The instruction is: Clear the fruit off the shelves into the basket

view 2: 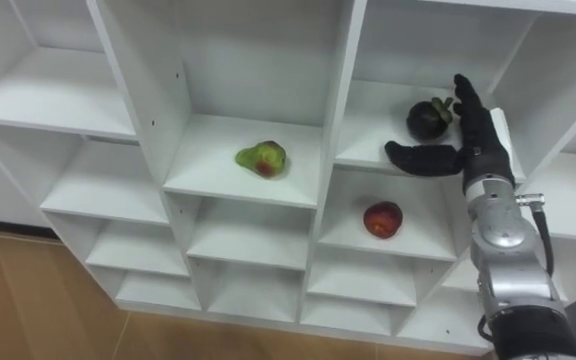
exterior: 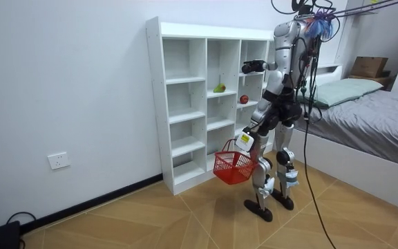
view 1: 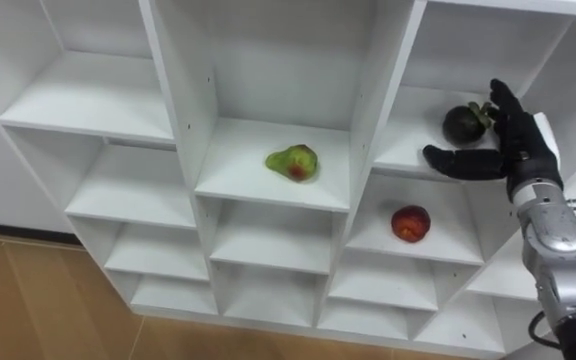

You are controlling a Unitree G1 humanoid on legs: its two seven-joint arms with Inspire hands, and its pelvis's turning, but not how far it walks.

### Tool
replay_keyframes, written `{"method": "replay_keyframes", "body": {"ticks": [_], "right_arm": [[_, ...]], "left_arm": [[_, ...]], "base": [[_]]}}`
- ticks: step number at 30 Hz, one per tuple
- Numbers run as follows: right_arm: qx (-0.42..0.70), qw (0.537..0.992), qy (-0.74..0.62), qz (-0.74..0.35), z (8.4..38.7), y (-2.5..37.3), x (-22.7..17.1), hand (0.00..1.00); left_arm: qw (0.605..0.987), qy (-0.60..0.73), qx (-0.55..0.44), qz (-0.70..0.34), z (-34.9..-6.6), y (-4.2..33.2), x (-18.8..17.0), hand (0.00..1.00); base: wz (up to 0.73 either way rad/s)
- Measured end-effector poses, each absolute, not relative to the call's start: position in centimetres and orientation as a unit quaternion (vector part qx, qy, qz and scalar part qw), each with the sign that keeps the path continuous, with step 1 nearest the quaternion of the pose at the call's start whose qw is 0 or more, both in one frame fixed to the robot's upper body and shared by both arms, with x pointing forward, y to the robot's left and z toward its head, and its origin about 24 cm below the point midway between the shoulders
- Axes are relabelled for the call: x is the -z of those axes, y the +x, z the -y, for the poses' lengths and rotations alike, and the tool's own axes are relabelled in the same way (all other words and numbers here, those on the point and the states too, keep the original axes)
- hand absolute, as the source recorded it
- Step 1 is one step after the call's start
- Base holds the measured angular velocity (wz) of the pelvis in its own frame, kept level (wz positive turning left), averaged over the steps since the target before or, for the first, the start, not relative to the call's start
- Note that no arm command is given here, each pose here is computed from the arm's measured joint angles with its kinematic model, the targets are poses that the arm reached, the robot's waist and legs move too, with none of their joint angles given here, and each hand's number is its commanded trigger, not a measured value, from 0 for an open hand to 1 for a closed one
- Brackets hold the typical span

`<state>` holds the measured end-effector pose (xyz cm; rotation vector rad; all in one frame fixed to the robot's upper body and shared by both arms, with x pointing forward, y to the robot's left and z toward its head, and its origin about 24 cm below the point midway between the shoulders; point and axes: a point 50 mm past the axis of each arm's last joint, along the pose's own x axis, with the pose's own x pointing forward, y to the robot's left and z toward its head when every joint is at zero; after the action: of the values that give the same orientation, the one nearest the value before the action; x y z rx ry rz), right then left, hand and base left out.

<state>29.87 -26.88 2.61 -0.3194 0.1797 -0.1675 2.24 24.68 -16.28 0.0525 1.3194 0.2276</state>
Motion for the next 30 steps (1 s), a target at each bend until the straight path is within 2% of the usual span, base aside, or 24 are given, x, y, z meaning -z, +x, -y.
{"method": "replay_keyframes", "body": {"ticks": [1, 9, 22, 30], "right_arm": [[0.082, 0.979, -0.158, -0.094, 27.0, 29.9, -2.4, 1.00], [0.117, 0.975, -0.157, -0.108, 29.1, 30.3, -2.7, 1.00], [0.129, 0.974, -0.149, -0.110, 29.5, 30.4, -2.8, 1.00], [0.142, 0.975, -0.133, -0.110, 29.6, 30.4, -2.7, 1.00]], "left_arm": [[0.783, 0.025, -0.106, -0.612, -24.7, 2.2, 16.3, 1.00], [0.783, 0.025, -0.110, -0.612, -24.8, 2.2, 16.3, 1.00], [0.785, 0.026, -0.110, -0.609, -24.8, 2.4, 16.2, 1.00], [0.783, 0.046, -0.095, -0.613, -25.1, 2.4, 16.2, 1.00]], "base": [[0.05], [0.02], [0.01], [0.25]]}}
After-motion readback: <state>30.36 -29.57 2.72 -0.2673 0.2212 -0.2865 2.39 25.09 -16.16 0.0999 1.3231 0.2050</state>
